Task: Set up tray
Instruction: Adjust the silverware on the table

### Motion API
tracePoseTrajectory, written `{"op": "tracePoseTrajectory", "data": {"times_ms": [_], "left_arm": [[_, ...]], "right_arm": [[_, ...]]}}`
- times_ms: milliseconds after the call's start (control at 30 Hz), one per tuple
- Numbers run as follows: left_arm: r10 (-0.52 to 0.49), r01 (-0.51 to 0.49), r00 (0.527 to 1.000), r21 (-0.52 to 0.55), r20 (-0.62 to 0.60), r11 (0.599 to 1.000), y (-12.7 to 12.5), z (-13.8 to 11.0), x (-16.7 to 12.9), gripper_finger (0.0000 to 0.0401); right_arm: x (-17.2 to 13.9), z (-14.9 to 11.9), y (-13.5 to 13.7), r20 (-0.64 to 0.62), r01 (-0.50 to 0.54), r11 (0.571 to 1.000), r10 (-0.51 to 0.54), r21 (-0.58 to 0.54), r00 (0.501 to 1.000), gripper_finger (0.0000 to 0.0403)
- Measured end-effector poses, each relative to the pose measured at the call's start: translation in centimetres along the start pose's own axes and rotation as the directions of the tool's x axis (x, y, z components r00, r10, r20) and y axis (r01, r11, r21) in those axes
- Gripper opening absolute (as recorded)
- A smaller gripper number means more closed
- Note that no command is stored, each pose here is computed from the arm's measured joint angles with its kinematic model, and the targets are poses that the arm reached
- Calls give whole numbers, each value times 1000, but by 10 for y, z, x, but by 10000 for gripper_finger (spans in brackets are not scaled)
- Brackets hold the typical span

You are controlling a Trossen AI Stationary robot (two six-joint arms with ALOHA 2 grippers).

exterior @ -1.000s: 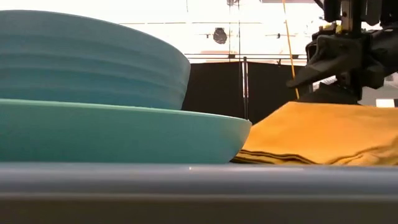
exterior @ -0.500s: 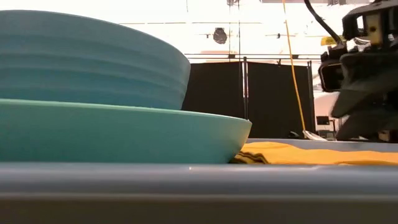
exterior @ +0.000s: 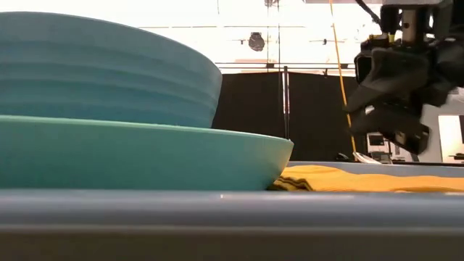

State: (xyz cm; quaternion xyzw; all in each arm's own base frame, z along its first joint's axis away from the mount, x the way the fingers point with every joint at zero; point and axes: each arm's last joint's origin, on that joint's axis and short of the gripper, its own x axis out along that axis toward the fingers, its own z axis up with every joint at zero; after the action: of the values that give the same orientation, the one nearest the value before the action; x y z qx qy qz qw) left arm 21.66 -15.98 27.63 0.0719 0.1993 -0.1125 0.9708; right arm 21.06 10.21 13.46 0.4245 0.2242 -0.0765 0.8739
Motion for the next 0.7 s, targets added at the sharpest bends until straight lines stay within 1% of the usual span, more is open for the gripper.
{"op": "tracePoseTrajectory", "data": {"times_ms": [67, 133, 267, 300, 400, 467, 533, 633, 700], "left_arm": [[0, 0, 1000, 1, 1, 1000, 0, 0, 0, 42], [0, 0, 1000, 4, 2, 1000, 0, 0, 0, 42], [0, 0, 1000, 8, 1, 1000, 0, 0, 0, 42], [0, 0, 1000, 8, 1, 1000, 0, 0, 0, 42], [0, 0, 1000, 9, 1, 1000, 0, 0, 0, 42], [0, 0, 1000, 9, 2, 1000, 0, 0, 0, 42], [0, 0, 1000, 9, 2, 1000, 0, 0, 0, 42], [0, 0, 1000, 9, 2, 1000, 0, 0, 0, 42], [0, 0, 1000, 9, 1, 1000, 0, 0, 0, 42]], "right_arm": [[-3, 8, 5, 65, -28, 998, 33, -64, 997, 130], [-7, 15, 13, 128, -71, 989, 87, -127, 988, 130], [-11, 24, 26, 204, -165, 962, 209, -216, 956, 130], [-12, 28, 28, 217, -190, 954, 241, -233, 946, 130], [-13, 34, 33, 201, -271, 917, 336, -292, 920, 130], [-14, 39, 36, 218, -308, 897, 385, -318, 897, 130], [-15, 45, 38, 259, -299, 879, 407, -370, 876, 130], [-16, 48, 39, 287, -258, 849, 418, -461, 862, 130], [-18, 51, 42, 308, -279, 835, 455, -475, 836, 130]]}}
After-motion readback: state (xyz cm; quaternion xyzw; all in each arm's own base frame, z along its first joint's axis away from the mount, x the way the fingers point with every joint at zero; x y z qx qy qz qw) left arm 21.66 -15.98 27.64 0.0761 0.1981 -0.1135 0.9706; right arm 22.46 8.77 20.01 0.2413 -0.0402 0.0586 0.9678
